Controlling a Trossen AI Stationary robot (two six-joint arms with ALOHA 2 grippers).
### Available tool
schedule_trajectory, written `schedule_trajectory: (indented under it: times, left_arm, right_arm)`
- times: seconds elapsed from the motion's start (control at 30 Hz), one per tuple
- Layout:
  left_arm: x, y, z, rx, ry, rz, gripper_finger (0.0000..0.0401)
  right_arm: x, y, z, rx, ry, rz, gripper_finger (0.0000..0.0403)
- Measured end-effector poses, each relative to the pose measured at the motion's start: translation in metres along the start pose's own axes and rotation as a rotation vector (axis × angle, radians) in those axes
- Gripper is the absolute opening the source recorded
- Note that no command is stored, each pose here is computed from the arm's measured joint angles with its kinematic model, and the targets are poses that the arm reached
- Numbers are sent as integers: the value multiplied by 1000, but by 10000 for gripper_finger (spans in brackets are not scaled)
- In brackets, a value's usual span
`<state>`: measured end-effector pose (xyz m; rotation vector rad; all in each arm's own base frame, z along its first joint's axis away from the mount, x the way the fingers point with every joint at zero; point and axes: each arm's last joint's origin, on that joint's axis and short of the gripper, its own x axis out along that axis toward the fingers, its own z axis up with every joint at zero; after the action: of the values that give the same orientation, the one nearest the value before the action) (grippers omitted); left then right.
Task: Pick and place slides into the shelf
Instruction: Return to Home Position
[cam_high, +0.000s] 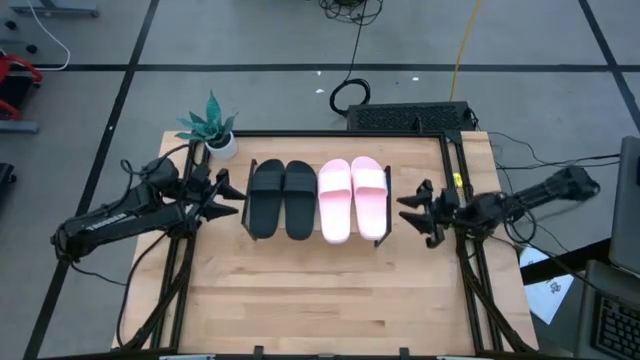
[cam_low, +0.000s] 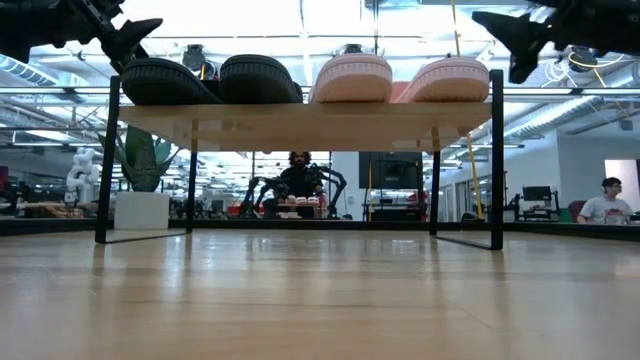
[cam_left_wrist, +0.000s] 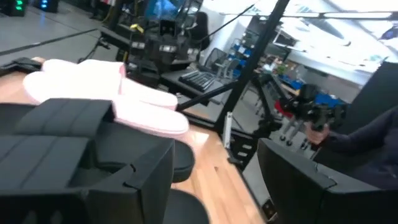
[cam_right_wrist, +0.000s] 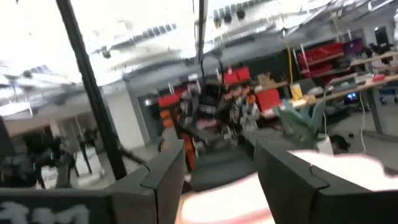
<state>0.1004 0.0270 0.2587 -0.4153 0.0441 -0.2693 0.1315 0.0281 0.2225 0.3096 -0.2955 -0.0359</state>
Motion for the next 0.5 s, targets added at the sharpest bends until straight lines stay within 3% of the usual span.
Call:
schedule_trajectory:
  times: [0.23, 0.5]
  left_arm:
    - [-4, 3, 2, 56, -1, 2, 230]
    - [-13, 9, 7, 86, -8, -19, 230]
  right_arm:
    - [-4, -14, 16, 28, -76, 43, 183]
    - [-14, -21, 18, 33, -48, -3, 183]
